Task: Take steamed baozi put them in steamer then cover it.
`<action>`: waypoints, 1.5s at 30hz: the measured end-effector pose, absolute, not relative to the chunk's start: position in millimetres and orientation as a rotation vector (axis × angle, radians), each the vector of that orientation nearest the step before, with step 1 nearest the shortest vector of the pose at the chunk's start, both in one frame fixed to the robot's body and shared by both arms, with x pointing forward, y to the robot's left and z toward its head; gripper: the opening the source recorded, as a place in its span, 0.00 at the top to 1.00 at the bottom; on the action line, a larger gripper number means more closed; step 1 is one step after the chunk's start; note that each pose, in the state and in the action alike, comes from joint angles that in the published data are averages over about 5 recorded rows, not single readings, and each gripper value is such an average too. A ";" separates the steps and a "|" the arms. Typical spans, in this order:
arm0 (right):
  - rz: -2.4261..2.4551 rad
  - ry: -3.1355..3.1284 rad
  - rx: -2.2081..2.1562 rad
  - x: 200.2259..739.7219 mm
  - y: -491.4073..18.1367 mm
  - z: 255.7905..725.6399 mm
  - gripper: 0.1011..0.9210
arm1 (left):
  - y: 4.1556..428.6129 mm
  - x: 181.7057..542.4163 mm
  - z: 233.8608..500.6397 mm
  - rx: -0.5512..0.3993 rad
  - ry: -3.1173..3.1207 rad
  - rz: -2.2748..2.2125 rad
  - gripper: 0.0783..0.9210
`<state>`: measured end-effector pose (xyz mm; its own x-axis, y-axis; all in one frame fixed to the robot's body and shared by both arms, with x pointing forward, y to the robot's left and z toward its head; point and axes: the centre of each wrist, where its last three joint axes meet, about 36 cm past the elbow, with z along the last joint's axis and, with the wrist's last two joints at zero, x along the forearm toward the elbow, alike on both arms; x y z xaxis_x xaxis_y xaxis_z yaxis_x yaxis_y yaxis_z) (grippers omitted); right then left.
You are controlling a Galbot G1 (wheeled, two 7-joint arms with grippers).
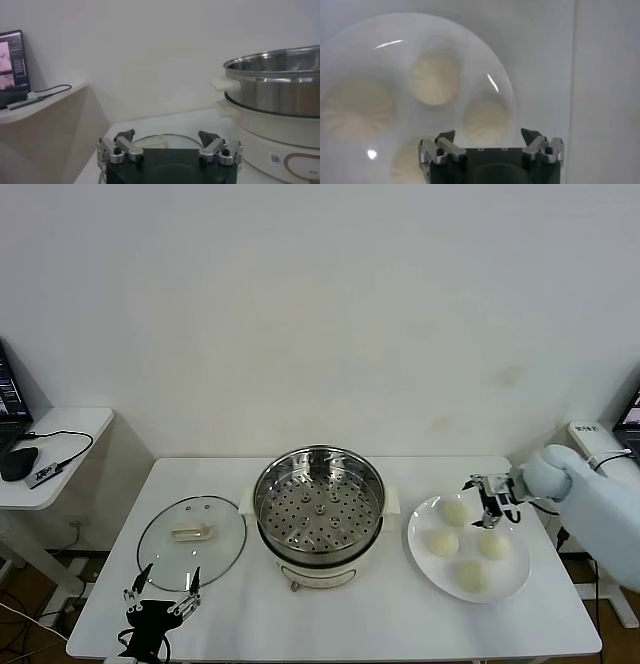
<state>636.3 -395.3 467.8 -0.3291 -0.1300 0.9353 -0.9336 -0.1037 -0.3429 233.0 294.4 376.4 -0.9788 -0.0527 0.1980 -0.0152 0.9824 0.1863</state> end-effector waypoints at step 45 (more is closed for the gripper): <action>1.573 -1.505 1.195 656.0 -382.9 550.9 0.45 | 289.3 235.6 383.7 0.008 -2.946 -0.270 0.12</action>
<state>656.0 -382.9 550.9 -0.3767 -0.1350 0.9164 -0.9096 -0.1333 -0.3935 235.6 289.3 383.7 -0.9832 -0.0217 0.1812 0.0116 0.9834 0.1809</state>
